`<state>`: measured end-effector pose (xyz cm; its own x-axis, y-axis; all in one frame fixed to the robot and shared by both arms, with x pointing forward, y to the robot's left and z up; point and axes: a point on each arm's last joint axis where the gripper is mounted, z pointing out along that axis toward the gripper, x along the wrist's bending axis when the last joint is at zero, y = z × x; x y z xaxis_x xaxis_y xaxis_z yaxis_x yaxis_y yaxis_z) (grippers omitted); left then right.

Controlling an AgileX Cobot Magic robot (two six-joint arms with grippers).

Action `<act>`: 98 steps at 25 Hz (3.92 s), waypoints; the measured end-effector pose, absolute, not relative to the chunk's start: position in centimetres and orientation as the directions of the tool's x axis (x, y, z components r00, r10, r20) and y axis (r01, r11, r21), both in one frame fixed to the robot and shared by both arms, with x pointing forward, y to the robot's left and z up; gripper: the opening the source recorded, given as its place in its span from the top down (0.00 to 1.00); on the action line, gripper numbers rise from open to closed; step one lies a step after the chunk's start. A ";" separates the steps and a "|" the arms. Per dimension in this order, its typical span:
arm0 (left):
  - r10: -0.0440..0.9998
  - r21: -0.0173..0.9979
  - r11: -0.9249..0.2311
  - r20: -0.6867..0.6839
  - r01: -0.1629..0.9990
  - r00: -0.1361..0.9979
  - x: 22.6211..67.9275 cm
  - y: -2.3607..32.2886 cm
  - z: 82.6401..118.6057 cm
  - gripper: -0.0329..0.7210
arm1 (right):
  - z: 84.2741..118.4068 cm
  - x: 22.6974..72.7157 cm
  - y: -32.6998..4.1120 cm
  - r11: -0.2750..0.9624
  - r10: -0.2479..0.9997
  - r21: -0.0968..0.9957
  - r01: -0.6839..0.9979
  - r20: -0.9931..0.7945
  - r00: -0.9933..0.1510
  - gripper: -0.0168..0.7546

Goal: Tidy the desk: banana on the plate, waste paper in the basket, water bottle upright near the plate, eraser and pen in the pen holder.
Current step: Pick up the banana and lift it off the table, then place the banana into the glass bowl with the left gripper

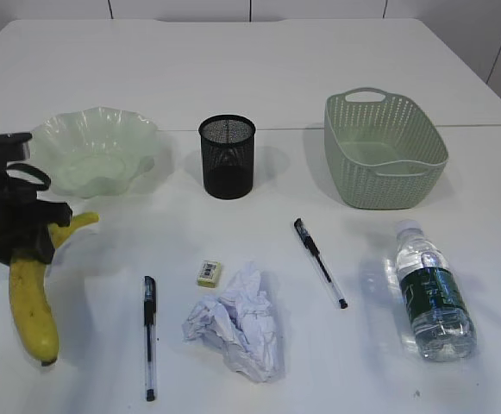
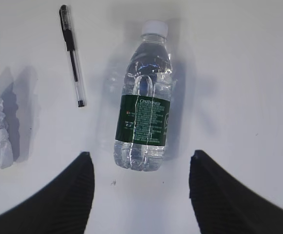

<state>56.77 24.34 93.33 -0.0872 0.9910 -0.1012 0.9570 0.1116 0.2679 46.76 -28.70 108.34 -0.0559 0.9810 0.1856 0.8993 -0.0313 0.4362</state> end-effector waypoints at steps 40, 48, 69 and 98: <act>0.787 0.451 0.573 -0.535 0.684 -0.307 76.2 28.2 99.0 0.61 | 108.4 46.7 -28.5 -0.046 0.975 0.430 0.902 0.214 -0.053 0.38; 0.767 0.383 0.592 -0.536 0.709 -0.351 76.9 28.1 95.0 0.61 | 108.4 46.7 -28.4 -0.048 0.974 0.429 0.902 0.219 -0.052 0.38; 0.767 0.357 0.589 -0.530 0.725 -0.362 76.8 28.0 94.4 0.51 | 108.4 46.7 -28.4 -0.048 0.974 0.427 0.903 0.219 -0.052 0.38; 0.976 0.373 0.110 -0.215 0.921 -0.030 70.4 28.6 105.1 0.42 | 108.2 46.3 -28.4 -0.036 0.973 0.382 0.923 0.225 -0.055 0.38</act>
<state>70.45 28.63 105.07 -0.0297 0.9761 -0.2153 0.9212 0.1103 0.3732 46.27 -28.36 108.20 -0.0548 0.9728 0.2252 0.9234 -0.0365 0.3821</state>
